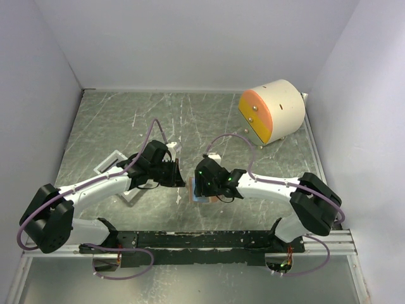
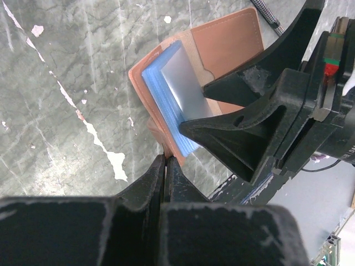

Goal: Put the credit cards into the card holder
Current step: Open the card holder at the center of the board.

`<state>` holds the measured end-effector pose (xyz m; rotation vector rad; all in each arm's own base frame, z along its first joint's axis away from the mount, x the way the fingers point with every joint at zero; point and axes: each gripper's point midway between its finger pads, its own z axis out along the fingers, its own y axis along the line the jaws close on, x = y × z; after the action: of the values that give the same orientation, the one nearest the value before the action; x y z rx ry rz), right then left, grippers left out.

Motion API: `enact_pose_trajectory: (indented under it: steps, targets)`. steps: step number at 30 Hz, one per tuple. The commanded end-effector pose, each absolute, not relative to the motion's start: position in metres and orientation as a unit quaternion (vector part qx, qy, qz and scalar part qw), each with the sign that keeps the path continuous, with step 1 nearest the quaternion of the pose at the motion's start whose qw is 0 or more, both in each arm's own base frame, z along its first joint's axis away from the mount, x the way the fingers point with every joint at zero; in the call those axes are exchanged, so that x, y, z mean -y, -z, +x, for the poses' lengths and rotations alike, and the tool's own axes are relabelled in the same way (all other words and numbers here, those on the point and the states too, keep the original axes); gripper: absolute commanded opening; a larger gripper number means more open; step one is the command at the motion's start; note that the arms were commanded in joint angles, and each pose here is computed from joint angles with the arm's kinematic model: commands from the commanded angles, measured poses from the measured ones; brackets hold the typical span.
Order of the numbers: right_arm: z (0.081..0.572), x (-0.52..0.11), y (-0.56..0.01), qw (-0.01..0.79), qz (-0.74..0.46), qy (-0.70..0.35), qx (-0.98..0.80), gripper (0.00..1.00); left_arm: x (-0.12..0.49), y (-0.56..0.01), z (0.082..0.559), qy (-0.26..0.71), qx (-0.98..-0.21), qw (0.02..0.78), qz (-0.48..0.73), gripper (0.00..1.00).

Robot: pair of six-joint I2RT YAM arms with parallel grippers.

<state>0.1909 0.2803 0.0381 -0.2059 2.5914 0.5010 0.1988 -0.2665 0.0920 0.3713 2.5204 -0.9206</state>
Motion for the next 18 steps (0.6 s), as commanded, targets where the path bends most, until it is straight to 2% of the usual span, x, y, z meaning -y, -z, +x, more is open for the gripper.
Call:
enact_pose_trajectory:
  steps: [1,5,18]
  targets:
    - [0.197,-0.275,-0.036,0.255,-0.072,-0.157,-0.952,0.52,0.268,-0.095,0.201,0.331,-0.905,0.225,0.143,0.07]
    - [0.200,-0.258,-0.034,0.265,-0.064,-0.120,-0.955,0.47,0.266,-0.094,0.202,0.326,-0.906,0.226,0.144,0.07]
    - [0.201,-0.215,-0.038,0.296,-0.036,-0.047,-0.953,0.41,0.256,-0.077,0.201,0.296,-0.921,0.216,0.132,0.07]
